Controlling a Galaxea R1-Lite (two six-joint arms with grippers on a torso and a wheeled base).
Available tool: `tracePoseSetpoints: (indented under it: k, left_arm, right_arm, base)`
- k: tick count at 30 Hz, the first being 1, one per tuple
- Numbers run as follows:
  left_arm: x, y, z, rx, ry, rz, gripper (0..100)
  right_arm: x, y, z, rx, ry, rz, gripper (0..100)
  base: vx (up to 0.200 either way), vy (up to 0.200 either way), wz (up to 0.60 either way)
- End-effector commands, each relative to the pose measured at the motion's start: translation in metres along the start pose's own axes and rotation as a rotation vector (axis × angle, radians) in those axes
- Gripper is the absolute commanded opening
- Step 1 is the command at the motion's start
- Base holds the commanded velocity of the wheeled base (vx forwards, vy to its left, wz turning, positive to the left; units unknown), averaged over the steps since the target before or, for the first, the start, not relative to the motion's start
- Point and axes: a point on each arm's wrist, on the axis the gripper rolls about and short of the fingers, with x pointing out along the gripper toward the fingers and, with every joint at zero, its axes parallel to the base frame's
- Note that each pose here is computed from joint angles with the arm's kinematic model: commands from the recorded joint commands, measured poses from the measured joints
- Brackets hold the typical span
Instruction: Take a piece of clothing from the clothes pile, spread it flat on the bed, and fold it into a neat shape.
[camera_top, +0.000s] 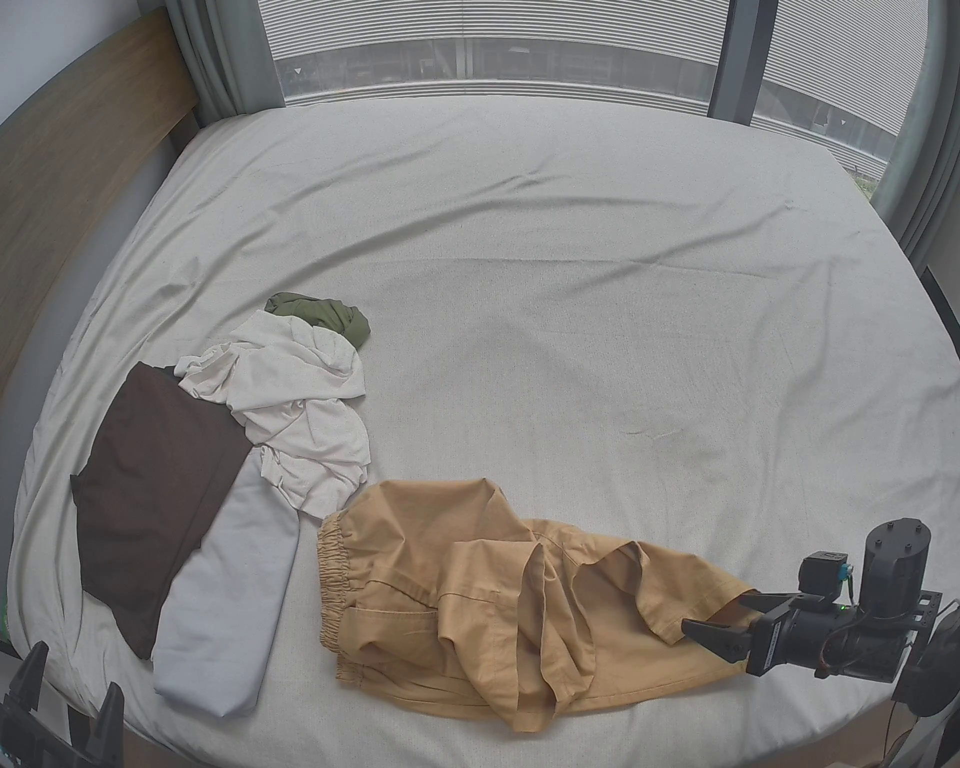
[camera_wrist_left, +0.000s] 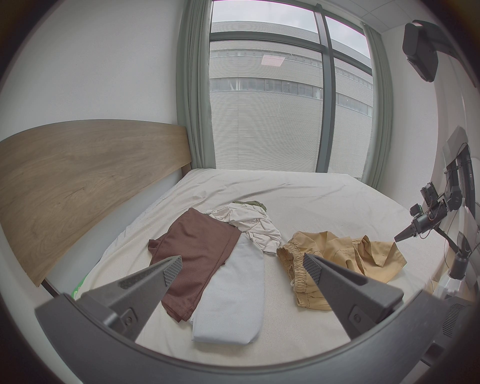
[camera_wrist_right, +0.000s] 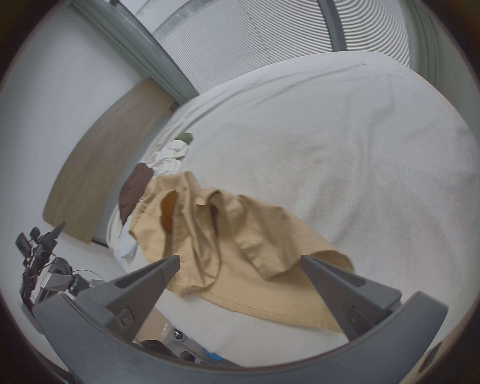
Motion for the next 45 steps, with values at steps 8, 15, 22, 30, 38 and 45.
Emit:
tracePoseSetpoints:
  k: [8,15,22,30,38,45]
  left_arm:
    - [0.0,0.0,-0.005,0.0,0.001,0.001,100]
    - [0.0,0.0,-0.005,0.0,0.001,0.001,100]
    - [0.0,0.0,-0.005,0.0,0.001,0.001,100]
    - [0.0,0.0,-0.005,0.0,0.001,0.001,100]
    - [0.0,0.0,-0.005,0.0,0.001,0.001,100]
    - [0.0,0.0,-0.005,0.0,0.001,0.001,100]
  right_arm:
    - [0.015,0.031,0.006,-0.06,-0.021,0.146,100]
    - [0.027,0.05,0.008,-0.061,-0.009,0.217,100]
    - [0.038,0.065,0.008,-0.084,-0.003,0.27,100]
    - [0.048,0.074,0.009,-0.094,0.002,0.292,100]
    - [0.067,0.085,0.004,-0.107,0.032,0.316,100]
    - [0.079,0.09,0.0,-0.106,0.054,0.323,100]
  base:
    - [0.0,0.0,0.0]
    - [0.0,0.0,0.0]
    - [0.0,0.0,0.0]
    - [0.0,0.0,0.0]
    - [0.0,0.0,0.0]
    - [0.0,0.0,0.0]
